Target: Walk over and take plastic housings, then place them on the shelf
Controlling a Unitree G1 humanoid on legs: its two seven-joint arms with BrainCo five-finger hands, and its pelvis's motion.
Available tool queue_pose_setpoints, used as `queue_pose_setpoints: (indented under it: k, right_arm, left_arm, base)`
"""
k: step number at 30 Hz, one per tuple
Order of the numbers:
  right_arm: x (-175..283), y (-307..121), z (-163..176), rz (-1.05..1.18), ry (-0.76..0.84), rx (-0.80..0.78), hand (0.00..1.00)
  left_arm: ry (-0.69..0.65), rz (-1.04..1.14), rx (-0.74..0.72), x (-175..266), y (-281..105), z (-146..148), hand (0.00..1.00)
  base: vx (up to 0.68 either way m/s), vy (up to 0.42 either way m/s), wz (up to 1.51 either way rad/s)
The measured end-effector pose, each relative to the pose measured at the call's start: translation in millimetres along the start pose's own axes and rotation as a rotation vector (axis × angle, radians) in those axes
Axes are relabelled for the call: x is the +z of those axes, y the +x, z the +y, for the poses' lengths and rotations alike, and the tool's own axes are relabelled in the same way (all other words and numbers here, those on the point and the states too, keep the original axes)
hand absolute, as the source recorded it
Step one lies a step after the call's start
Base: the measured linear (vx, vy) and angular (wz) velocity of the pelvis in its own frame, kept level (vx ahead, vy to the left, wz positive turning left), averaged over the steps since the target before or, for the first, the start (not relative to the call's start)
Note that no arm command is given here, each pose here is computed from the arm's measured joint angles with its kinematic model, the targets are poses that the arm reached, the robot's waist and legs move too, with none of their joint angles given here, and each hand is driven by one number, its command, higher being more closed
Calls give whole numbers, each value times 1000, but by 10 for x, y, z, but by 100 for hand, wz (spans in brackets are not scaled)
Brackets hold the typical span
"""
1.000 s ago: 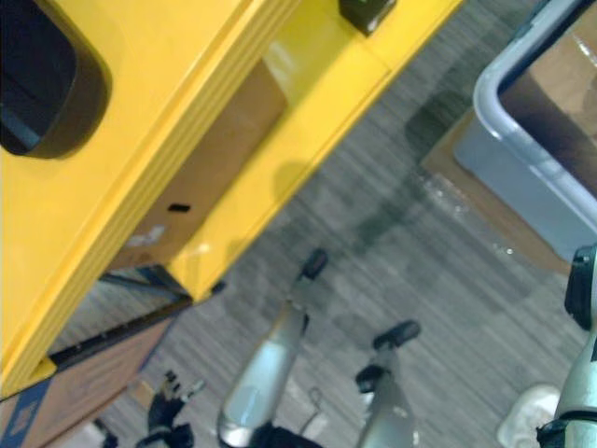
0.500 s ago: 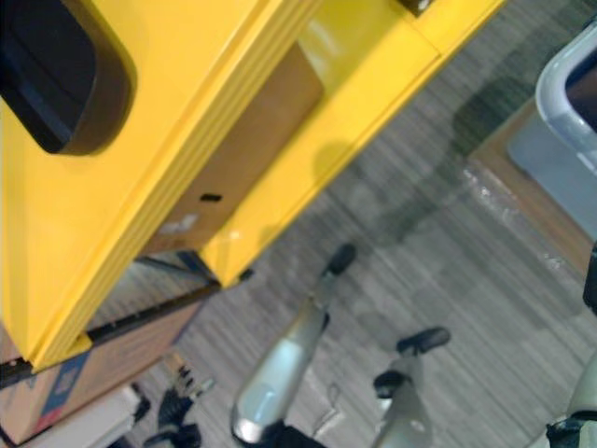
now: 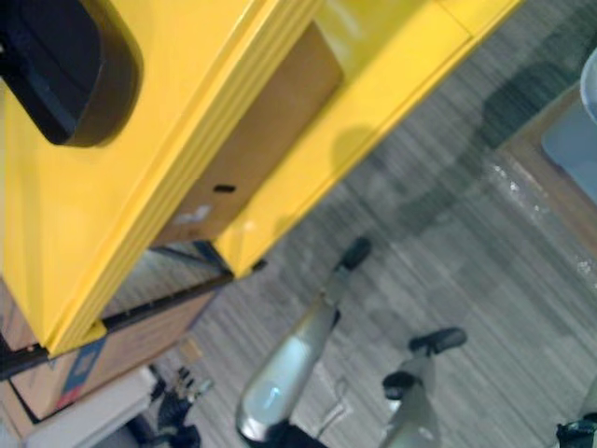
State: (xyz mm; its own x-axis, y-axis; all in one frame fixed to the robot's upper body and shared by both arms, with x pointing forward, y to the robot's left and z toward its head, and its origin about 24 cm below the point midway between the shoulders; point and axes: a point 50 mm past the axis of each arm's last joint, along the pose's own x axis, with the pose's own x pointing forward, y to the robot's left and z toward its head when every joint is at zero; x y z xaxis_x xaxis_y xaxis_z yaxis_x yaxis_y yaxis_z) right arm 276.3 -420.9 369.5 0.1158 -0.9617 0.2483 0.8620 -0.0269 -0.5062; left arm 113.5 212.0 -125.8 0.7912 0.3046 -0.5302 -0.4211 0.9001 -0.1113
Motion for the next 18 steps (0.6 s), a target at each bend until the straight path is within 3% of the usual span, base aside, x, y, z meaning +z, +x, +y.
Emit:
queue_pose_setpoints:
  k: [10, 18]
  right_arm:
    - [-13, 59, -55, -79, -256, 27, 100]
    - [-328, 75, 247, -166, -415, 91, 100]
  left_arm:
    - [-25, -13, 6, 8, -1, -13, 0]
    - [-18, -99, 17, 102, 4, -16, 0]
  base:
    - [-17, 44, 1]
    - [-22, 30, 1]
